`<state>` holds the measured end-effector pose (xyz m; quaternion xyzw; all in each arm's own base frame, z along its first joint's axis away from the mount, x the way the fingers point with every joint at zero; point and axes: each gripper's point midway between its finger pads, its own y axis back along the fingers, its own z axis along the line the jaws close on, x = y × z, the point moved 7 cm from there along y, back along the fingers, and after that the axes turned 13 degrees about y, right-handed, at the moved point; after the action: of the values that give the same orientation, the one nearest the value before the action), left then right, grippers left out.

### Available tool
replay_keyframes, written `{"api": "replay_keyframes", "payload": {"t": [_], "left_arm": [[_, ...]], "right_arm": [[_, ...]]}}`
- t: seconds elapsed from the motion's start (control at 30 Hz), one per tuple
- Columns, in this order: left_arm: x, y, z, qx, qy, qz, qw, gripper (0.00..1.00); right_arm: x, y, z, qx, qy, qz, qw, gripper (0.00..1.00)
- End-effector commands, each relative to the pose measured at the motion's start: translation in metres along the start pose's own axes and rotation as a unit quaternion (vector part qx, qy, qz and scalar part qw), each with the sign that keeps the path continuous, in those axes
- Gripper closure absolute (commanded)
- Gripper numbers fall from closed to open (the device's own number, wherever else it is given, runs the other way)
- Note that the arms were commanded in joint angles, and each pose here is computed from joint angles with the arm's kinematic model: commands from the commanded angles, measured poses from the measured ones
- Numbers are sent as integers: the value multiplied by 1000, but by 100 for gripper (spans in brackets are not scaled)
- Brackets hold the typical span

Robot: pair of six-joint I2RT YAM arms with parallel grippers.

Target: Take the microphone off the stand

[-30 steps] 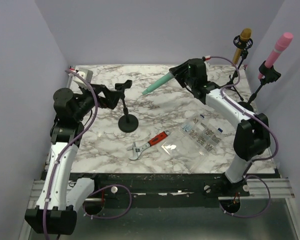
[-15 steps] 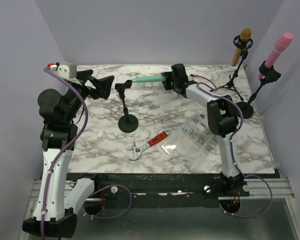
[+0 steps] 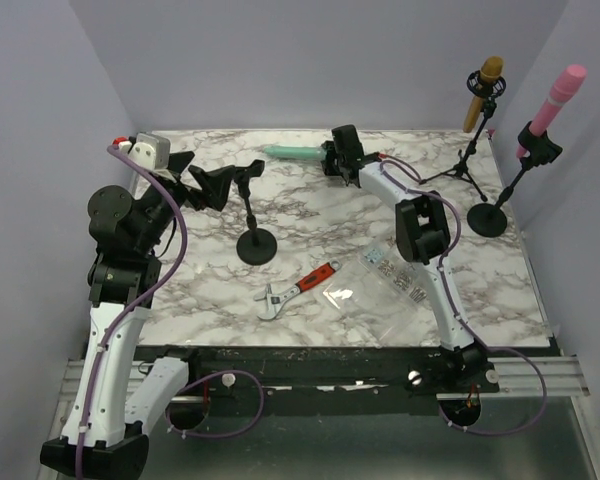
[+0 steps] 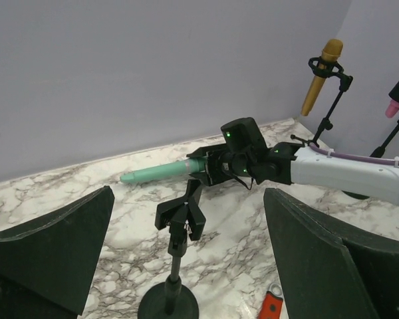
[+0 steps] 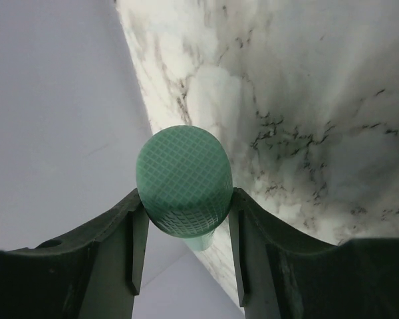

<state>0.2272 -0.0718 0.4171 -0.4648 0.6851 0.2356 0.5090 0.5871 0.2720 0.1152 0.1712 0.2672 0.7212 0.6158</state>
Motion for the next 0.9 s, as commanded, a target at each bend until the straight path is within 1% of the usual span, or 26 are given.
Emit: {"api": "replay_keyframes", "payload": {"t": [0.0, 0.2, 0.33, 0.4, 0.47, 0.57, 0.77, 0.87], "left_arm": [[2, 1, 0, -3, -11, -2, 1000, 1], [0, 4, -2, 2, -16, -6, 1000, 1], [1, 4, -1, 1, -16, -6, 1000, 2], [1, 5, -2, 1, -17, -6, 1000, 2], [1, 5, -2, 1, -17, -7, 1000, 2], [1, 5, -2, 2, -17, -6, 1000, 1], [2, 5, -2, 2, -18, -5, 1000, 2], [2, 5, -1, 2, -18, -4, 1000, 2]], "right_arm": [[-6, -13, -15, 26, -1, -14, 1000, 99], [-8, -15, -28, 46, 20, -21, 999, 91], [-7, -19, -38, 57, 32, -15, 998, 79], [-7, -19, -44, 65, 37, -16, 997, 70], [-8, -20, -50, 70, 41, -16, 997, 64], [-8, -22, -58, 78, 44, -16, 996, 59], [-10, -24, -65, 85, 48, -15, 995, 44], [-9, -24, -66, 87, 49, -12, 995, 40]]}}
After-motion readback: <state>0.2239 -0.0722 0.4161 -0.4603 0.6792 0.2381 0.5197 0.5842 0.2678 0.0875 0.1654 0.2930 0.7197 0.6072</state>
